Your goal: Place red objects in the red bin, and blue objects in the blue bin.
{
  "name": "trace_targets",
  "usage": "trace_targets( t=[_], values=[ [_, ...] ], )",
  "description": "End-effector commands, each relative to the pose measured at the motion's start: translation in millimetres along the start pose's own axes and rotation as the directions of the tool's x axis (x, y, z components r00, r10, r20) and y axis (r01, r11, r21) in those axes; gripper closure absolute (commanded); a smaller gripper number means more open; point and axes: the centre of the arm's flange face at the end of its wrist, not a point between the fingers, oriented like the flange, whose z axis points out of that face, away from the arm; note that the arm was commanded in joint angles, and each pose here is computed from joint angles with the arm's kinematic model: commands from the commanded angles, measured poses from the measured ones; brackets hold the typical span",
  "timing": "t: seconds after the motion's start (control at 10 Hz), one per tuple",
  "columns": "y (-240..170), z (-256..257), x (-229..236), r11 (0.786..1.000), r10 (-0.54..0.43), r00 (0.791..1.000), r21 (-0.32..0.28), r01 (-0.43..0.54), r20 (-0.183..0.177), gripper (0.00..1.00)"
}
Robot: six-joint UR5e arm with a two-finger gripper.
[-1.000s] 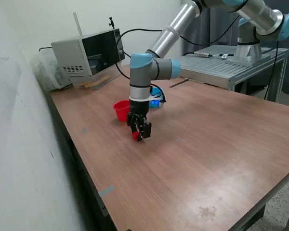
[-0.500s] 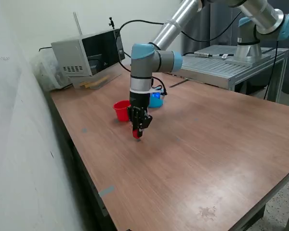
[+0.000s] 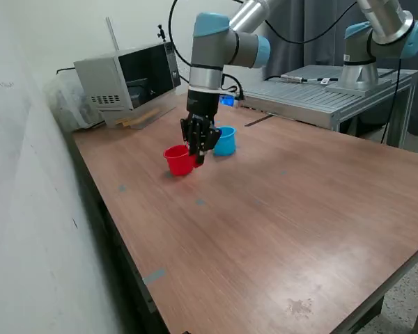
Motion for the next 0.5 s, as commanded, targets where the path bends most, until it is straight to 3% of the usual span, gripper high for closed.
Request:
trace_targets(
  t=[0.0, 0.4],
  values=[
    [-2.6, -81.3, -0.1, 0.999, -0.025, 1.000, -0.026, 0.025, 0.007, 1.00],
    [-13.2, -207.4, -8.7, 0.998, -0.042, 0.999, -0.054, 0.043, 0.027, 1.00]
  ],
)
